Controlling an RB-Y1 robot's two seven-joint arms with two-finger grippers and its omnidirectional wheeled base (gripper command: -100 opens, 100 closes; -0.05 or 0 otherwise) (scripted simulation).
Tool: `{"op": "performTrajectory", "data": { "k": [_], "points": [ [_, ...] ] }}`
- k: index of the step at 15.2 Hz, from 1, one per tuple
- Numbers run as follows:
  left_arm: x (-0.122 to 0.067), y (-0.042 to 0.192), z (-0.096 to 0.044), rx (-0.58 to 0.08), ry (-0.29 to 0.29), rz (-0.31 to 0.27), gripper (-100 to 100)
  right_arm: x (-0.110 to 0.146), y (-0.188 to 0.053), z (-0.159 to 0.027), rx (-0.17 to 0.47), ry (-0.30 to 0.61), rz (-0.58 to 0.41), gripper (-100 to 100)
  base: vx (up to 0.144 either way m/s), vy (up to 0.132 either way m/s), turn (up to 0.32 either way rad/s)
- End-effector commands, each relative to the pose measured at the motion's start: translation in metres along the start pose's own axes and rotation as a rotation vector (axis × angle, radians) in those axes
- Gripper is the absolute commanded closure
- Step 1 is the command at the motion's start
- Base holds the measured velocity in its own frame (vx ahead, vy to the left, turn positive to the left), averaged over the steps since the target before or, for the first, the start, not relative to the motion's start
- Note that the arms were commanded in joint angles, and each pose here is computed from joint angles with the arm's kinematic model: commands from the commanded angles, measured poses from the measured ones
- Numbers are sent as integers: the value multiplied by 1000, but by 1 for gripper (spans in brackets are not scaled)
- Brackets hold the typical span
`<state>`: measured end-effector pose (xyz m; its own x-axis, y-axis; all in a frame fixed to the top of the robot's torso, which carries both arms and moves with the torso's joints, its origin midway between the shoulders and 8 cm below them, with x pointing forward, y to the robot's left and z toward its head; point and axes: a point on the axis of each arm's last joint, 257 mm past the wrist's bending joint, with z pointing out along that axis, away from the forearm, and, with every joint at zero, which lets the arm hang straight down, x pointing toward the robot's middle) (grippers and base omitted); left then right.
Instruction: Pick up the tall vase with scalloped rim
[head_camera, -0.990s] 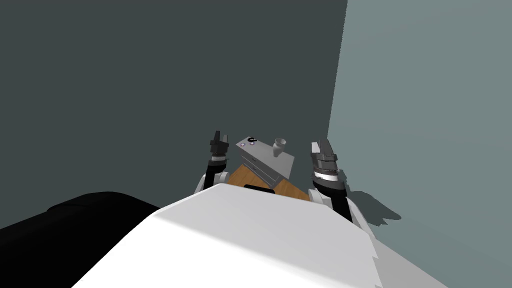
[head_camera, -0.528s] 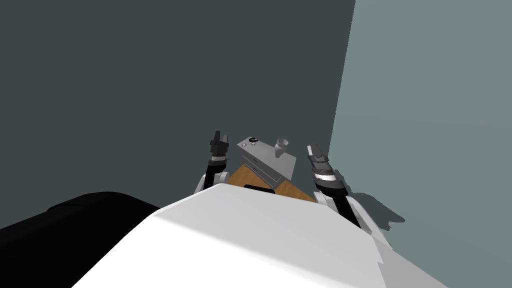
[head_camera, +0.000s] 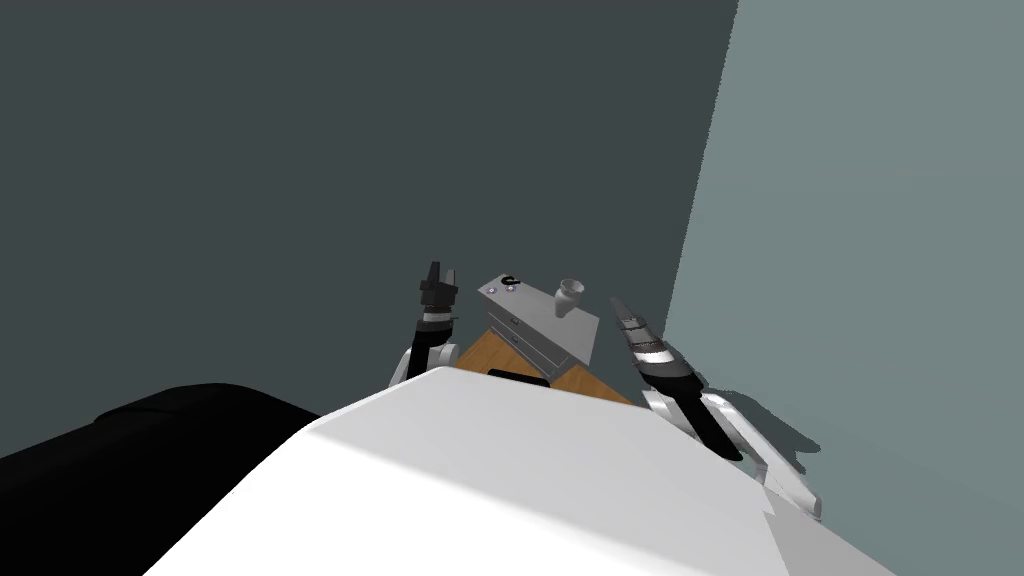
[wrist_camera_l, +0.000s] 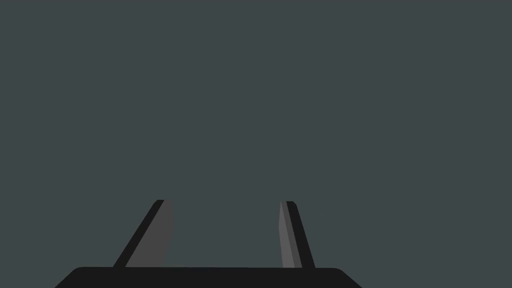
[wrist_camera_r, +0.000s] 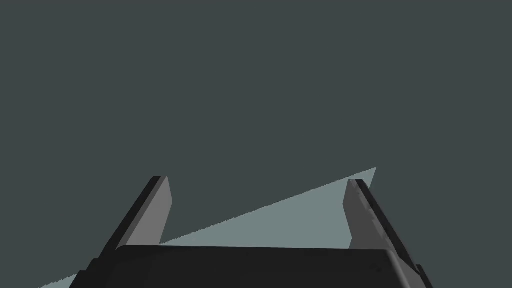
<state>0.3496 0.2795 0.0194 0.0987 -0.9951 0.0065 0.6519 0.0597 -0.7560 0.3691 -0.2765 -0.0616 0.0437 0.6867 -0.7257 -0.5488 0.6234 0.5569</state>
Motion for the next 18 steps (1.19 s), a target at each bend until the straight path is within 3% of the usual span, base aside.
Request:
{"op": "performTrajectory", "data": {
  "k": [1, 2, 4, 5, 7, 8, 10, 11, 13, 14, 16, 17, 18],
  "points": [
    [0, 0, 0, 0, 0, 0, 0, 3, -5, -2, 5, 35, -21, -100, 13, 39, 17],
    [0, 0, 0, 0, 0, 0, 0, 8, -22, -9, 36, 76, -47, -100, 20, 55, 57],
    [0, 0, 0, 0, 0, 0, 0, 9, -22, -9, 29, 101, -62, -100, 24, 51, 31],
    [0, 0, 0, 0, 0, 0, 0, 13, -39, -17, 62, 140, -87, -100, 24, 51, 48],
    [0, 0, 0, 0, 0, 0, 0, 13, -39, -17, 54, 167, -105, -100, 23, 49, 33],
    [0, 0, 0, 0, 0, 0, 0, 16, -55, -26, 85, 206, -131, -100, 30, 58, 49],
    [0, 0, 0, 0, 0, 0, 0, 16, -56, -26, 79, 234, -150, -100, 27, 59, 39],
    [0, 0, 0, 0, 0, 0, 0, 18, -74, -37, 112, 278, -180, -100, 25, 59, 63],
    [0, 0, 0, 0, 0, 0, 0, 17, -74, -37, 104, 302, -197, -100, 26, 64, 32],
    [0, 0, 0, 0, 0, 0, 0, 18, -92, -48, 137, 345, -228, -100, 33, 62, 57],
    [0, 0, 0, 0, 0, 0, 0, 16, -92, -48, 129, 369, -246, -100, 31, 60, 40],
    [0, 0, 0, 0, 0, 0, 0, 15, -110, -60, 162, 413, -277, -100, 25, 53, 71],
    [0, 0, 0, 0, 0, 0, 0, 14, -110, -59, 157, 429, -289, -100, 27, 63, 64]
  ]
}}
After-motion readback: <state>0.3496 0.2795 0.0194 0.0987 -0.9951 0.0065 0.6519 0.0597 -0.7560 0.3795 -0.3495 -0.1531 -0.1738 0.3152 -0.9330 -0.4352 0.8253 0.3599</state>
